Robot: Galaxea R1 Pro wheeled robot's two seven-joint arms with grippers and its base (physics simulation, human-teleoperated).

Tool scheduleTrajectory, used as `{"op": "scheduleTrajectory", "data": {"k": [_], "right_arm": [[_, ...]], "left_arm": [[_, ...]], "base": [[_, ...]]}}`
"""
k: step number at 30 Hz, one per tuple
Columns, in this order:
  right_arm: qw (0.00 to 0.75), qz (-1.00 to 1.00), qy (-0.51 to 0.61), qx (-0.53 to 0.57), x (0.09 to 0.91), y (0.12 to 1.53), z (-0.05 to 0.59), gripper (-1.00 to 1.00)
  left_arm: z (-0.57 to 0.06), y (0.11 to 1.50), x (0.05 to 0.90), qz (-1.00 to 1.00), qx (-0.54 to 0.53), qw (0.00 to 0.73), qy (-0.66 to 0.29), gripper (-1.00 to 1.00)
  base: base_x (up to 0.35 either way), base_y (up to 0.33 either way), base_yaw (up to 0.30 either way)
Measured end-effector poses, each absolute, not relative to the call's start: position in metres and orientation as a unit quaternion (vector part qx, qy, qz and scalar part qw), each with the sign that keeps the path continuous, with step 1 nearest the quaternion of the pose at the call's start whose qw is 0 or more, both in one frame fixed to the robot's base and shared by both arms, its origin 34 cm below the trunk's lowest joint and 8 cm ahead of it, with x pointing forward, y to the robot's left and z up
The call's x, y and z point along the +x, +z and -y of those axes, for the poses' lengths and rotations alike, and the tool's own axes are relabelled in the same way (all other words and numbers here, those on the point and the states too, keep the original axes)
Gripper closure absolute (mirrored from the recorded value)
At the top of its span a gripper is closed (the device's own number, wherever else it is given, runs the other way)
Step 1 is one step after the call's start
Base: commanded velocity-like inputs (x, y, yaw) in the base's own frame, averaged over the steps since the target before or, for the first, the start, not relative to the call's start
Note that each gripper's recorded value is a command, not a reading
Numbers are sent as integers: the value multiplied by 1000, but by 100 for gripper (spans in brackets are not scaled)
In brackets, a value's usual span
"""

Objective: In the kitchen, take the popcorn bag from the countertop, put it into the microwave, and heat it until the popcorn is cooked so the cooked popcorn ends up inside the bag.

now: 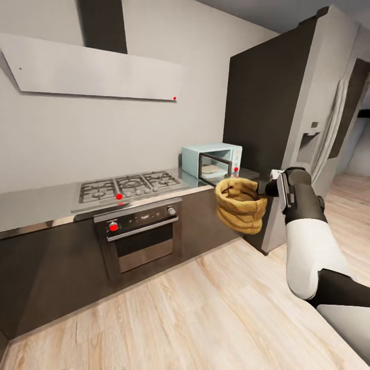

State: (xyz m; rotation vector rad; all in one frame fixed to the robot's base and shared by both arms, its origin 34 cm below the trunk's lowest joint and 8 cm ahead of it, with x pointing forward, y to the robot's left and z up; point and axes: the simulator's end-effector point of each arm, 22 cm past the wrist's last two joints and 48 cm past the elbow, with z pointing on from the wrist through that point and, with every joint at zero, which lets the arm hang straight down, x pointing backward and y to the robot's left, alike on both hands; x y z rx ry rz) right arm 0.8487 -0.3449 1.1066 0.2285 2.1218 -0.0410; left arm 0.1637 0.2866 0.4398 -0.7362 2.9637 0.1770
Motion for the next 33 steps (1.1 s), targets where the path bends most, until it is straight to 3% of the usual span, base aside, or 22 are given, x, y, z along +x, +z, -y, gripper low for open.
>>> {"op": "scheduleTrajectory", "data": {"k": [9, 33], "right_arm": [[483, -870, -17, 94, 848, 1108, 345, 100], [484, -870, -18, 94, 848, 1109, 345, 100]], "left_arm": [[-288, 440, 163, -969, -239, 41, 58, -100], [-287, 440, 160, -968, -241, 35, 58, -100]], "base": [[51, -262, -128], [219, -274, 0]]}}
